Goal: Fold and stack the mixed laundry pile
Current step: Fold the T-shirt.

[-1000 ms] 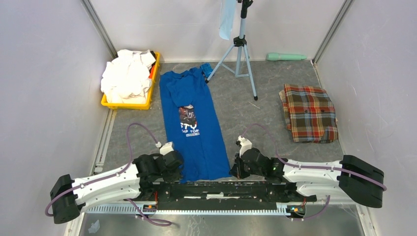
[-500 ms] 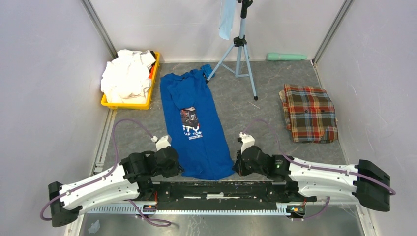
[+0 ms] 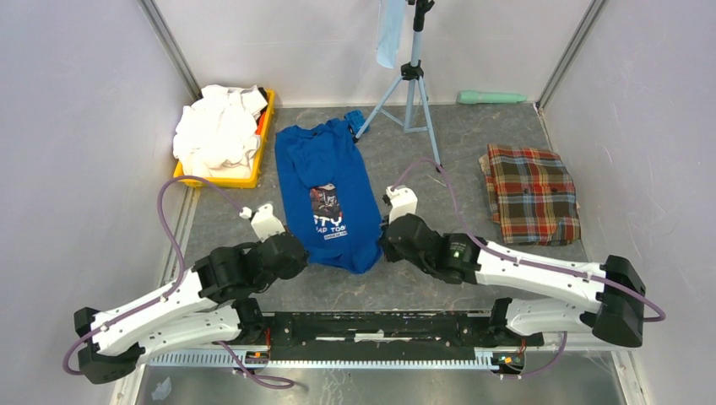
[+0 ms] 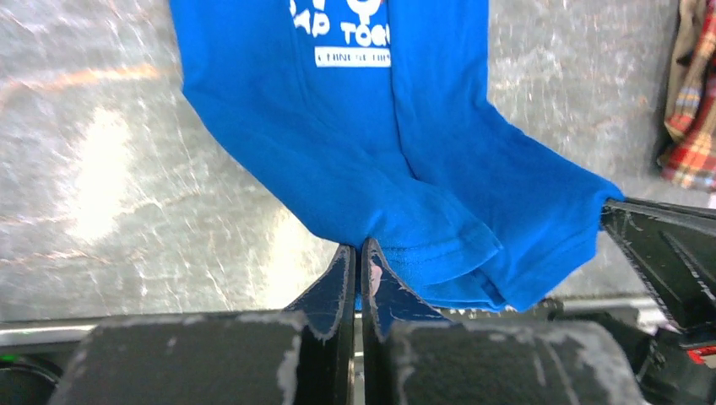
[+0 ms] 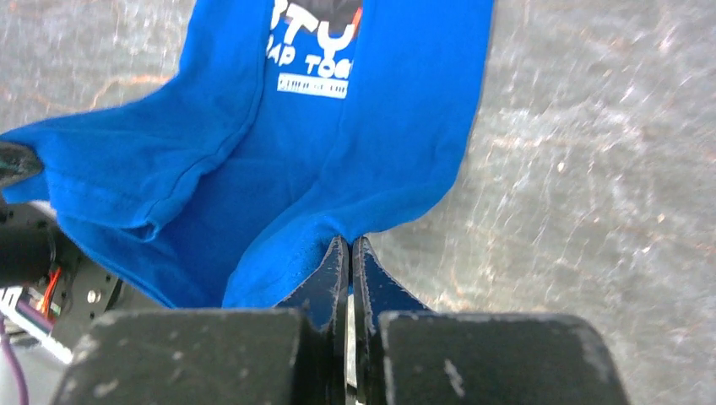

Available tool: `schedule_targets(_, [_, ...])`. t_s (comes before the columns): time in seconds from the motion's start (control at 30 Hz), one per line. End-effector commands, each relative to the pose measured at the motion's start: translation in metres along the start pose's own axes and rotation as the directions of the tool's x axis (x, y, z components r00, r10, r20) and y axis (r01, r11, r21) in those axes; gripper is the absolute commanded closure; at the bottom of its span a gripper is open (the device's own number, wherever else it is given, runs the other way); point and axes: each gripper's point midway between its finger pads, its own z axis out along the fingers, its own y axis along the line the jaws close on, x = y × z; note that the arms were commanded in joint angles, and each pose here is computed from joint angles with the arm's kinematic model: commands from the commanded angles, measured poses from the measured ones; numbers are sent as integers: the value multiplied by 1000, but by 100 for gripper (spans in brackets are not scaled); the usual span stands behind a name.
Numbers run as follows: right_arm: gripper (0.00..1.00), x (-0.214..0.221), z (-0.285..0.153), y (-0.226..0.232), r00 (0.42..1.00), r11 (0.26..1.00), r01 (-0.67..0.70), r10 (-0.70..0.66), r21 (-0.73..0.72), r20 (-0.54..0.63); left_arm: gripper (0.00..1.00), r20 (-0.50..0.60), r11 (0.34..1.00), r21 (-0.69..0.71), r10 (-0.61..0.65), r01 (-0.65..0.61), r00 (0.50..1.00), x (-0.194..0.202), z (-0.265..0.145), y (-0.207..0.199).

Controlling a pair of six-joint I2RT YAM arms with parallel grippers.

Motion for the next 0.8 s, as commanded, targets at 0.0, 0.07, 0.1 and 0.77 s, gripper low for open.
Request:
schedule_targets(0.0, [100, -48, 10, -12, 994, 993, 53, -63, 106, 85, 98, 212, 991, -107, 105, -83, 972, -49, -1, 3])
schedule_targets(0.07, [100, -62, 17, -17, 992, 990, 52, -66, 130, 104, 98, 266, 981, -168, 144, -101, 953, -63, 3, 6])
schedule_targets(0.1, [100, -69, 22, -18, 991, 990, 53, -68, 134, 112, 98, 282, 974, -199, 166, -112, 945, -69, 5, 7])
schedule_targets(0.77, [100, -131, 149, -40, 993, 979, 97, -108, 177, 54, 98, 215, 941, -335, 129, -50, 968, -135, 113, 35])
